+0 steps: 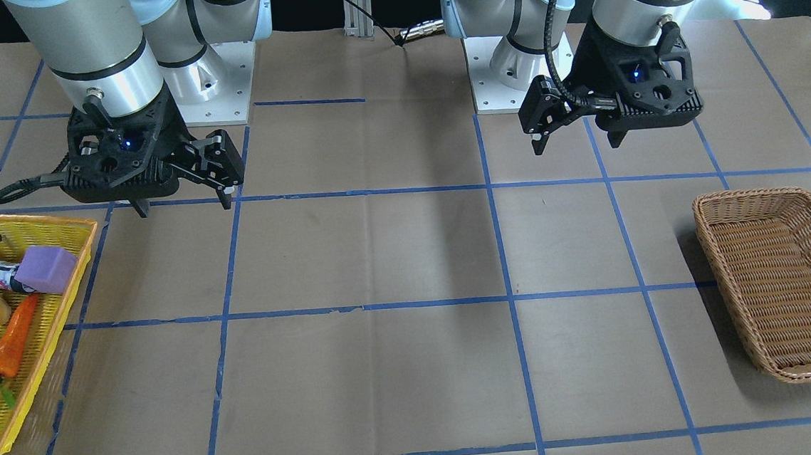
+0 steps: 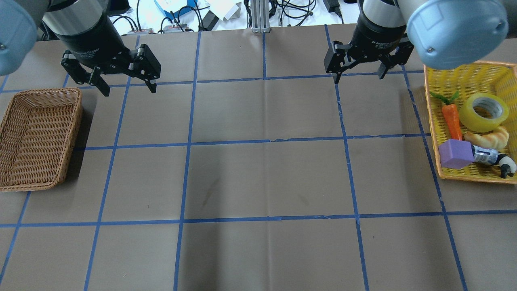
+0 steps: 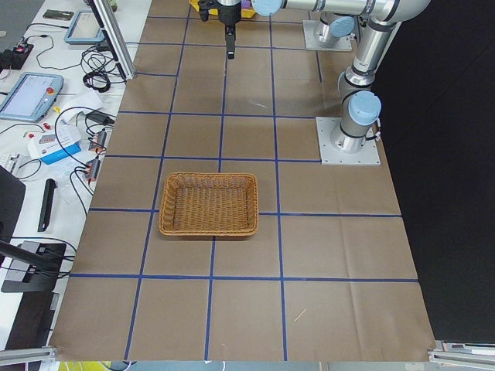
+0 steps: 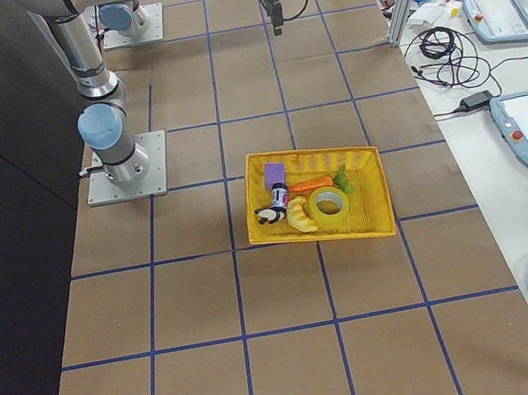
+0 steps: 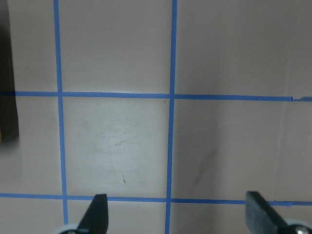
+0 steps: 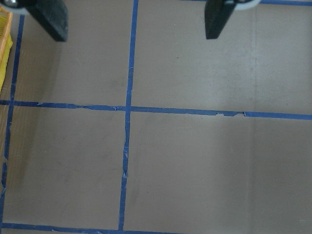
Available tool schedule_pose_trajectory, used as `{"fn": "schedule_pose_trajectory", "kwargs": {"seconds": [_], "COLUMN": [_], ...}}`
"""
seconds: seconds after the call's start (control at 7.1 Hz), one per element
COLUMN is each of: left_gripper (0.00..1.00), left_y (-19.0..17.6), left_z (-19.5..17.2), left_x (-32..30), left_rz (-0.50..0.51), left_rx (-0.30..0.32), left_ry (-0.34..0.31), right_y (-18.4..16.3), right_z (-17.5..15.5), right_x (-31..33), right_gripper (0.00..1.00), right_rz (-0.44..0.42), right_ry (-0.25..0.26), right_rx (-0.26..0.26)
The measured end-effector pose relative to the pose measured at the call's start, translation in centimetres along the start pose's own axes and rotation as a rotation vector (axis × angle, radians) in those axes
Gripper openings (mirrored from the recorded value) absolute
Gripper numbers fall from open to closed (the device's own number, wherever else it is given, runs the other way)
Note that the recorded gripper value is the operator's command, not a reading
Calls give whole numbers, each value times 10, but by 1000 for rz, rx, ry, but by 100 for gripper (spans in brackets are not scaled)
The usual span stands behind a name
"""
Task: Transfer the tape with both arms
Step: 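Move the right gripper over the yellow tray toward the yellow tape roll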
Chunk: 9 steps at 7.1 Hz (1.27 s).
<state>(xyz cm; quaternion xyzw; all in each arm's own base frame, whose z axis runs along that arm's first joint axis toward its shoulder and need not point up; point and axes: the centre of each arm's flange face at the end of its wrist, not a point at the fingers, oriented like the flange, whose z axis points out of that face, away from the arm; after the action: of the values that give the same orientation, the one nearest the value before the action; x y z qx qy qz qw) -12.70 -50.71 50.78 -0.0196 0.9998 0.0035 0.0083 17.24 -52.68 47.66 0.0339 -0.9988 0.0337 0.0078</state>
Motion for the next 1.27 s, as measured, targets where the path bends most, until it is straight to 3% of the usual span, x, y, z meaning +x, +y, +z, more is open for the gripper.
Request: {"fn": "schedule_pose_trajectory", "kwargs": {"seconds": [0.42,0.7,0.99,1.27], "left_gripper": [100,100,100,100], "left_y": [1,2,3,2], "left_z": [-1,-2,-3,-2], "left_x": [0,-1,-1,0], "left_rz": [1,2,1,2], "left_rx": [4,7,7,7], "left_ry": [-5,-6,-7,-6], "right_y": [-4,-14,-39,-58], "right_z": [2,11,44,88], "right_x": [16,35,118,220], "right_gripper": [100,100,100,100], "right_rz": [-24,-111,-195,-300], "right_ry": [-4,0,-6,-14], "right_rx": [-5,-5,-51,-64]}}
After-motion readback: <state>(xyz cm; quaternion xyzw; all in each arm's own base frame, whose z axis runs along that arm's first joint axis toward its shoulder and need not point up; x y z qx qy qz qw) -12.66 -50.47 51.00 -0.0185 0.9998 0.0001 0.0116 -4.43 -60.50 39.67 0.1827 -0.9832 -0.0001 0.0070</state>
